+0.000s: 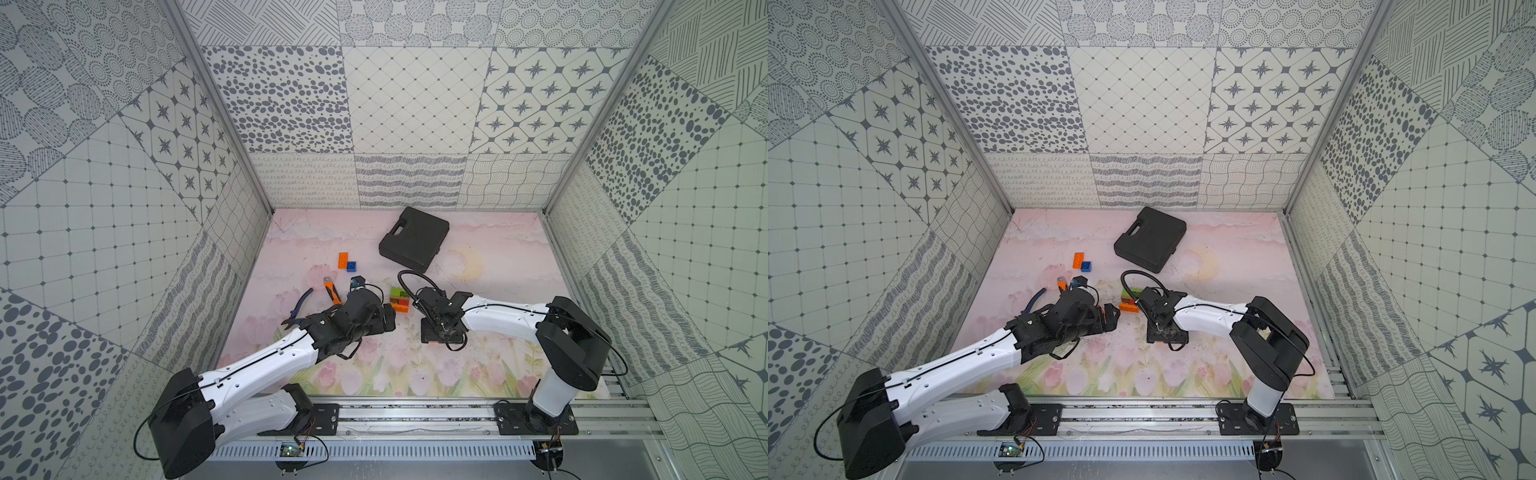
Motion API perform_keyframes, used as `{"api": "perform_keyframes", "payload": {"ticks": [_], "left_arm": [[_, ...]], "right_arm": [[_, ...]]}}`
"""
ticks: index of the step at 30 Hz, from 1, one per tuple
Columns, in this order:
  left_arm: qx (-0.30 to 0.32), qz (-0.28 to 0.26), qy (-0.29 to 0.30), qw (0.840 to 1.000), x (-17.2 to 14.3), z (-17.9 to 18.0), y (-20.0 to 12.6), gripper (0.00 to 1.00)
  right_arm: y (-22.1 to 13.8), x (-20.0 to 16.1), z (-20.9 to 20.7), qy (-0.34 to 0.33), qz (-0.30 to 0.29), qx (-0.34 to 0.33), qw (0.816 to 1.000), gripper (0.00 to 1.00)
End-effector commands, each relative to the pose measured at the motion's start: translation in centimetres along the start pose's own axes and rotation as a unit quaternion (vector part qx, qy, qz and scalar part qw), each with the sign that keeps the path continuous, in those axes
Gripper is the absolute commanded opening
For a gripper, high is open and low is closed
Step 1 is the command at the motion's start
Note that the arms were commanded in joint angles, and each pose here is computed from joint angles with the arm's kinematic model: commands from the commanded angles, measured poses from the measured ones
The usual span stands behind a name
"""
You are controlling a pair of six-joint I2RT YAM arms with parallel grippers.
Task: Assemble the number 5 with lego
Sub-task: Place the lego brick at the center of the board, then pick up the lego brick from the center of the board.
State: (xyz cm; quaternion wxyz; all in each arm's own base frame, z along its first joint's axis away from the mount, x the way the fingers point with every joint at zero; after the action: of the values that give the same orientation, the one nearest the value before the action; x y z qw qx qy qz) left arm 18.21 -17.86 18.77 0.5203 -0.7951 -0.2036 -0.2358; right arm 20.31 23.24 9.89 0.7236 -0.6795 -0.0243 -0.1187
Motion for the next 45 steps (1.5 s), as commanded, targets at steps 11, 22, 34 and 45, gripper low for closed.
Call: {"api": "perform_keyframes", "payload": {"ticks": [11, 22, 34, 45], "left_arm": [[0.014, -0.019, 0.006, 1.0, 1.5, 0.2, -0.4, 1.0], [0.122, 0.051, -0.087, 0.987, 6.8, 4.9, 1.7, 0.85], [0.14, 0.122, -0.149, 0.971, 8.1, 11.5, 5.9, 0.59], [0.149, 0.169, -0.13, 0.966, 7.6, 12.4, 8.6, 0.46]], "right_arm": [[-3.2, 0.8, 0.0, 0.011, -0.052, 0.048, 0.997, 0.87], [-6.3, 0.4, -0.2, -0.002, -0.118, 0.208, 0.971, 0.99], [-6.2, 0.1, -0.5, -0.007, -0.118, 0.211, 0.97, 0.99], [-5.7, 0.5, 0.0, -0.007, -0.107, 0.185, 0.977, 0.99]]}}
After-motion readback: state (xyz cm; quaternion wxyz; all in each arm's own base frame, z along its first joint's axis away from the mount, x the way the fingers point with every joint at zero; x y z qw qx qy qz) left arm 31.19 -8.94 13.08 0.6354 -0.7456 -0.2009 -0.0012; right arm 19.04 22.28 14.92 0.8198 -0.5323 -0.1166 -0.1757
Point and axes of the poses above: each gripper's point midway between its finger pads, its own y axis out along the fingers, its own z axis along the line the jaws close on, x = y × z, the point moved 8 cm from there along -y, back along the fingers, and after that the axes turned 7 degrees about y, right-handed, at the moved point
